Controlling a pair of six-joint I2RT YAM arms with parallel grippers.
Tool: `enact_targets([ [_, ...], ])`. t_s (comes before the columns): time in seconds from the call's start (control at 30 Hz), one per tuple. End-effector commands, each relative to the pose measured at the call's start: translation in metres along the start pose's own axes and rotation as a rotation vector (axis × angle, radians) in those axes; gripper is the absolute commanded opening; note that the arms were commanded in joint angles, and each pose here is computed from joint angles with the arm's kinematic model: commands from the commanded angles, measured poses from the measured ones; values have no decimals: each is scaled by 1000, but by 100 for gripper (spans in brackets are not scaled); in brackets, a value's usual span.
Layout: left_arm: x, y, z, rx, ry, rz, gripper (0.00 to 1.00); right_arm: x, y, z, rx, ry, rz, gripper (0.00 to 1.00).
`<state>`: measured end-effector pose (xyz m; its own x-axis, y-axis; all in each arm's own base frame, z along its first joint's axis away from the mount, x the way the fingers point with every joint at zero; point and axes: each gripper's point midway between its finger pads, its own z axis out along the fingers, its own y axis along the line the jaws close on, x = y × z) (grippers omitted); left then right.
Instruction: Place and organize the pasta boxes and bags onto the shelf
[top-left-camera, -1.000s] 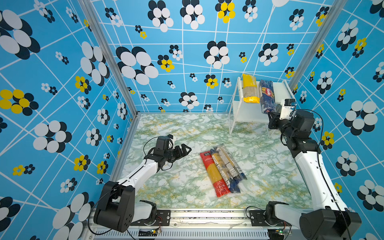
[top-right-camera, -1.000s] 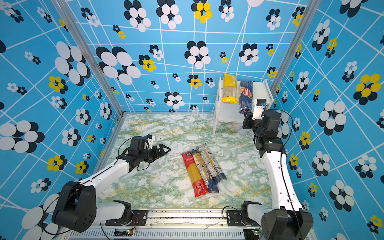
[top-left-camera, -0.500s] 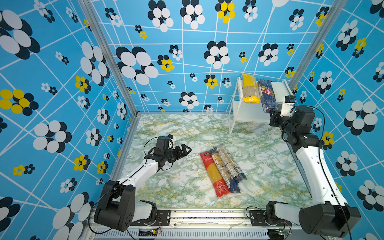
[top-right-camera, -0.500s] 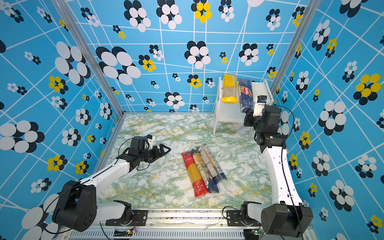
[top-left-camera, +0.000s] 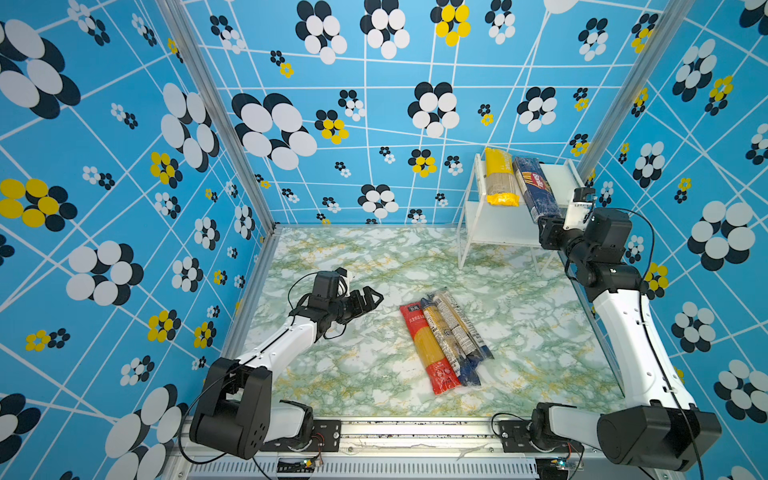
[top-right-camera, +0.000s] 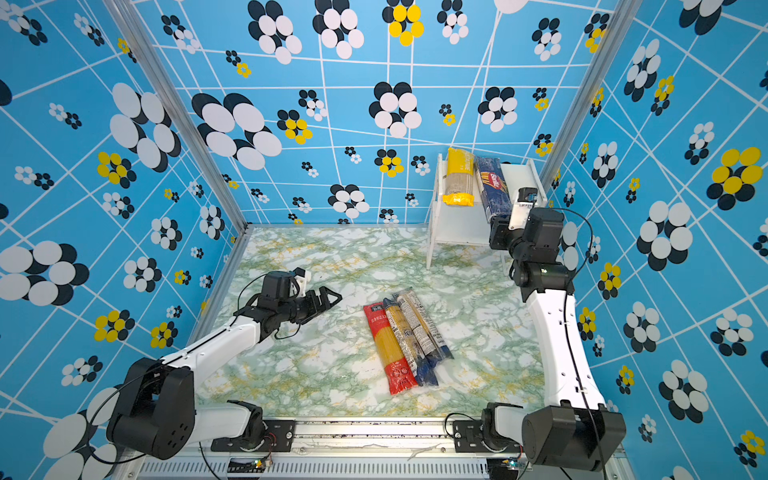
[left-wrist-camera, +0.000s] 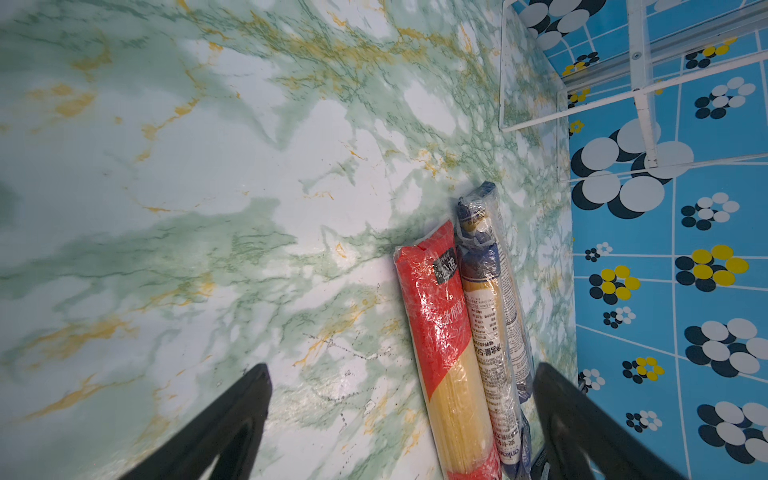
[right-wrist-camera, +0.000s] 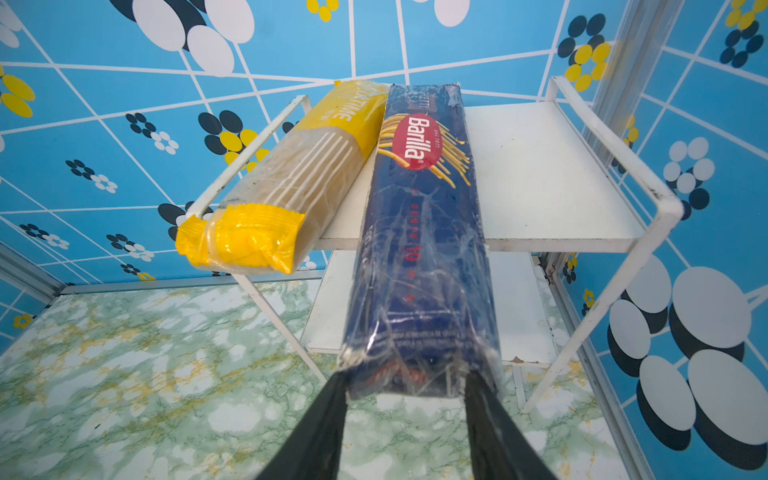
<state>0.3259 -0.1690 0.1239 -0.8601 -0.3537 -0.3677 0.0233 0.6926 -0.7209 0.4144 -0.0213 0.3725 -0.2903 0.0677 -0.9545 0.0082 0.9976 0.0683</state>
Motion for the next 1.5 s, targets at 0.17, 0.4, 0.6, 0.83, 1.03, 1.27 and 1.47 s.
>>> enact_targets([
  [0.17, -8, -11, -1, 21, -19, 25, 99, -11, -9, -3, 50, -16, 0, 53],
  [0.4, -8, -12, -1, 24, -17, 25, 99, -4, -8, -5, 43, -7, -4, 54],
  [0.6, -8, -11, -1, 23, -17, 22, 99, -4, -9, -1, 45, -15, 36, 54],
  [0.83, -6, -10, -2, 17, -17, 28, 99, -7, -14, 3, 71, -35, 86, 54],
  [1.03, -7, -10, -1, 19, -17, 30, 99, -7, -13, 5, 65, -34, 95, 54],
  [1.27, -6, -8, -1, 16, -18, 29, 99, -5, -8, 9, 43, -31, 100, 54],
  [1.47, -6, -8, 0, 17, -18, 27, 99, -4, 3, 9, 14, -38, 73, 53],
])
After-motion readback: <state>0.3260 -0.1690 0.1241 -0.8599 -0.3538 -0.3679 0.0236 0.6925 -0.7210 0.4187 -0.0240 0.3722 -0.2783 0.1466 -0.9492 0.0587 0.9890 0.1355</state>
